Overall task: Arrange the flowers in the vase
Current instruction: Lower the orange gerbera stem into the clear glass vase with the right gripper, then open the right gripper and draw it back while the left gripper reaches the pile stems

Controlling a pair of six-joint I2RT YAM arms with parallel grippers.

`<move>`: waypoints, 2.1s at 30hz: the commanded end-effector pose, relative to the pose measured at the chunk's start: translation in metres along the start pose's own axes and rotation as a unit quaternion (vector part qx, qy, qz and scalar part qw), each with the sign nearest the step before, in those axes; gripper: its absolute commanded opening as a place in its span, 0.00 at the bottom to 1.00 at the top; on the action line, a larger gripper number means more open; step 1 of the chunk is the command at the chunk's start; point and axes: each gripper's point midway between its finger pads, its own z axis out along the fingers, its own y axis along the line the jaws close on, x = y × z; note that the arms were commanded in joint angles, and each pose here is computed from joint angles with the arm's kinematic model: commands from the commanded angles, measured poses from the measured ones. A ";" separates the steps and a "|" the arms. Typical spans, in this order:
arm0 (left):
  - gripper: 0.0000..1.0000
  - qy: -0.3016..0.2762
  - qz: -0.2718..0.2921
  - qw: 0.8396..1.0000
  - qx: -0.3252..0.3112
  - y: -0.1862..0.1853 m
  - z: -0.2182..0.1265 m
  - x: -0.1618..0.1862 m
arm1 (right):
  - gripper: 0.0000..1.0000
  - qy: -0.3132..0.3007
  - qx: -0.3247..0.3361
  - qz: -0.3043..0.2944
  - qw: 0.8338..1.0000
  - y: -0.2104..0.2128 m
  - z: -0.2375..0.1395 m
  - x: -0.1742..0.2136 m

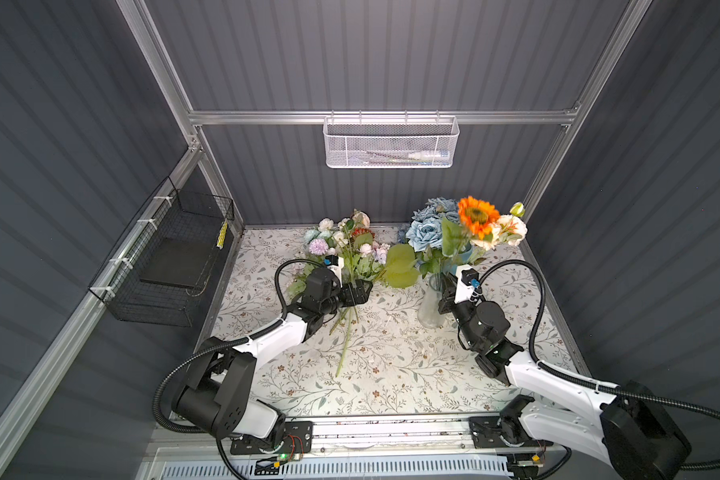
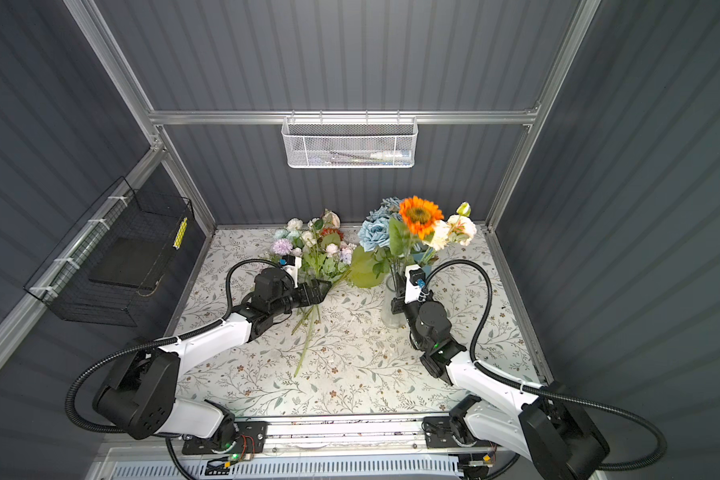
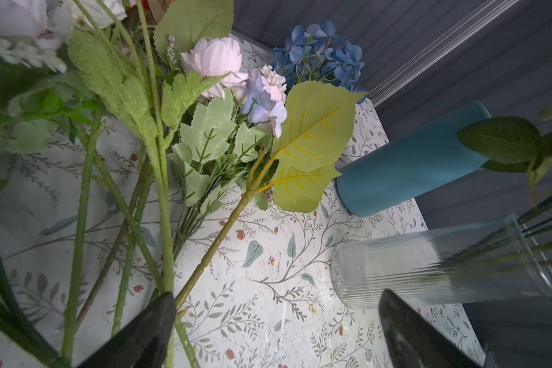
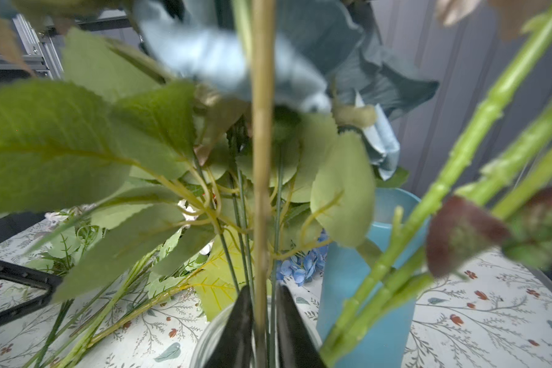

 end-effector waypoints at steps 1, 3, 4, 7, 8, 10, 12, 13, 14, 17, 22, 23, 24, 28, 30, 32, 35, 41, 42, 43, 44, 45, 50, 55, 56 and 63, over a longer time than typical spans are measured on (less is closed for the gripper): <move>0.99 -0.013 -0.002 1.000 -0.007 -0.001 -0.006 -0.004 | 0.27 0.008 0.016 0.005 1.000 -0.007 -0.005 0.004; 0.99 -0.016 -0.002 1.000 -0.014 0.002 -0.008 -0.003 | 0.36 0.013 0.011 0.004 1.000 -0.007 -0.008 0.003; 0.99 -0.019 -0.002 1.000 -0.018 0.003 -0.009 -0.004 | 0.39 0.016 0.007 0.004 1.000 -0.005 -0.009 0.002; 0.99 -0.027 -0.004 0.999 -0.030 0.007 -0.013 -0.006 | 0.48 0.032 -0.008 0.010 0.999 -0.002 -0.015 0.000; 0.99 -0.032 -0.004 0.999 -0.036 0.009 -0.015 -0.008 | 0.51 0.040 -0.015 0.013 0.999 -0.001 -0.019 0.000; 0.99 -0.038 -0.002 0.998 -0.050 0.012 -0.019 -0.011 | 0.55 0.059 -0.027 0.019 0.998 0.002 -0.026 0.000; 0.99 -0.045 -0.003 0.997 -0.066 0.019 -0.025 -0.015 | 0.59 0.077 -0.038 0.028 0.996 0.005 -0.035 -0.001; 0.99 -0.049 -0.006 0.996 -0.070 0.022 -0.027 -0.018 | 0.61 0.086 -0.040 0.033 0.995 0.004 -0.040 -0.002; 0.99 -0.053 -0.012 0.996 -0.074 0.027 -0.031 -0.020 | 0.61 0.096 -0.045 0.038 0.994 0.006 -0.045 -0.002; 0.99 -0.062 -0.044 0.995 -0.071 0.042 -0.039 -0.027 | 0.62 0.121 -0.065 0.057 0.989 0.012 -0.059 -0.005; 0.95 -0.065 -0.072 0.993 -0.070 0.058 -0.049 -0.030 | 0.67 0.175 -0.111 0.091 0.974 0.032 -0.077 -0.003; 0.94 -0.062 -0.068 0.993 -0.071 0.059 -0.051 -0.029 | 0.67 0.185 -0.119 0.098 0.970 0.038 -0.079 -0.003; 0.92 -0.058 -0.067 0.994 -0.072 0.058 -0.051 -0.027 | 0.67 0.193 -0.130 0.106 0.967 0.044 -0.081 -0.003; 0.86 -0.033 -0.050 0.995 -0.078 0.059 -0.056 -0.017 | 0.67 0.208 -0.165 0.123 0.956 0.072 -0.080 0.000; 0.81 -0.013 -0.037 0.996 -0.083 0.059 -0.060 -0.009 | 0.68 0.212 -0.181 0.127 0.952 0.088 -0.075 0.002; 0.76 -0.002 -0.032 0.996 -0.086 0.059 -0.065 -0.001 | 0.68 0.216 -0.192 0.136 0.948 0.101 -0.068 0.004; 0.73 0.010 -0.028 0.995 -0.090 0.060 -0.074 0.012 | 0.73 0.219 -0.204 0.154 0.942 0.116 -0.057 0.007; 0.69 0.063 0.008 0.992 -0.109 0.053 -0.084 0.050 | 0.99 0.222 -0.204 0.169 0.939 0.129 -0.036 0.009; 0.69 0.075 0.023 0.990 -0.115 0.051 -0.084 0.058 | 0.99 0.224 -0.200 0.169 0.939 0.129 -0.034 0.010; 0.69 0.085 0.034 0.989 -0.119 0.049 -0.084 0.064 | 0.99 0.227 -0.199 0.167 0.939 0.130 -0.032 0.011; 0.69 0.096 0.041 0.987 -0.122 0.048 -0.083 0.071 | 0.99 0.228 -0.196 0.166 0.939 0.130 -0.031 0.012; 0.68 0.107 0.044 0.986 -0.122 0.047 -0.082 0.077 | 0.99 0.228 -0.193 0.166 0.940 0.129 -0.029 0.013; 0.65 0.146 0.046 0.981 -0.118 0.047 -0.072 0.101 | 0.99 0.207 -0.193 0.178 0.942 0.125 -0.026 0.012; 0.62 0.184 0.057 0.975 -0.108 0.045 -0.055 0.125 | 0.99 0.212 -0.188 0.195 0.939 0.120 -0.025 0.014; 0.61 0.190 0.057 0.974 -0.112 0.047 -0.051 0.128 | 0.99 0.212 -0.186 0.198 0.939 0.118 -0.024 0.015; 0.53 0.197 0.068 0.967 -0.144 0.061 -0.036 0.136 | 0.99 0.215 -0.181 0.205 0.938 0.118 -0.020 0.016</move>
